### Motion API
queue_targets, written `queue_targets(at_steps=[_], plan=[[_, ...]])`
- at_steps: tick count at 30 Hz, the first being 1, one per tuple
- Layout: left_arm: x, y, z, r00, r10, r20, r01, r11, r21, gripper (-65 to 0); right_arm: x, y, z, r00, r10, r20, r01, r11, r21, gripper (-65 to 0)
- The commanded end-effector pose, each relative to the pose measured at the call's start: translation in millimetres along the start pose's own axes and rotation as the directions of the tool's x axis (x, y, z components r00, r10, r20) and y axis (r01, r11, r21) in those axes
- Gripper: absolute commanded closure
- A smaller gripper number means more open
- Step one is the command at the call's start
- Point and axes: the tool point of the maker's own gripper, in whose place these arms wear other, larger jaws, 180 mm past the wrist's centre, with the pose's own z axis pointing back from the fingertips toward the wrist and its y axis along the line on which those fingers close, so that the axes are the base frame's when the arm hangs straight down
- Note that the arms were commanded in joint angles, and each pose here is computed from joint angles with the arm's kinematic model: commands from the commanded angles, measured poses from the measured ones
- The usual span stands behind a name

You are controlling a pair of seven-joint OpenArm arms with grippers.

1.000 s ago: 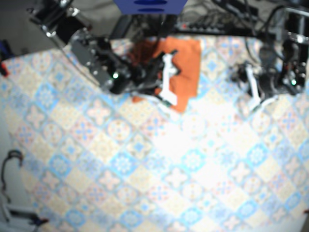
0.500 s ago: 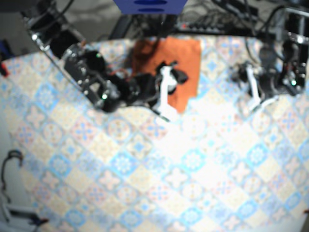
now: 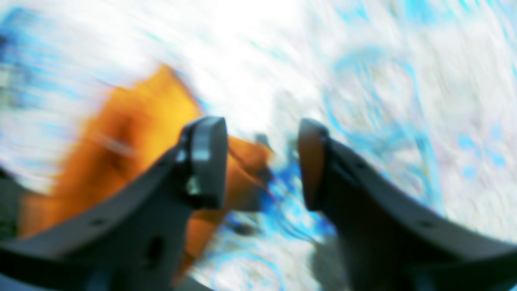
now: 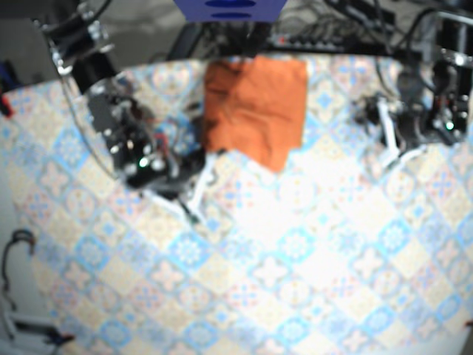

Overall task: Fold the T-shirt properly
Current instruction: 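Open the right gripper and raise it off the shirt, then grasp the folded shirt's edge again with the right gripper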

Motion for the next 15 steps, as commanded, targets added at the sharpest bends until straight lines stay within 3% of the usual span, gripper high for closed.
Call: queue_targets(at_steps=[1, 4, 11, 15], plan=[[8, 8, 9, 1.0, -0.015, 0.022, 0.014, 1.0, 0.021, -49.9, -1, 14, -1, 1.0, 0.022, 0.003, -0.022, 0.999, 0.033, -20.6], [8, 8, 9, 1.0, -0.015, 0.022, 0.014, 1.0, 0.021, -49.9, -28, 30, -9, 0.997, 0.056, -0.056, -0.054, 0.998, 0.043, -15.4], [9, 8, 9, 1.0, -0.017, 0.023, 0.016, 1.0, 0.021, -49.9, -76, 51, -9, 0.983, 0.062, -0.173, -0.048, 0.996, 0.079, -15.4], [9, 8, 9, 1.0, -0.017, 0.022, 0.016, 1.0, 0.022, -49.9, -82, 64, -3, 0.978, 0.065, -0.198, -0.044, 0.993, 0.109, -15.3]])
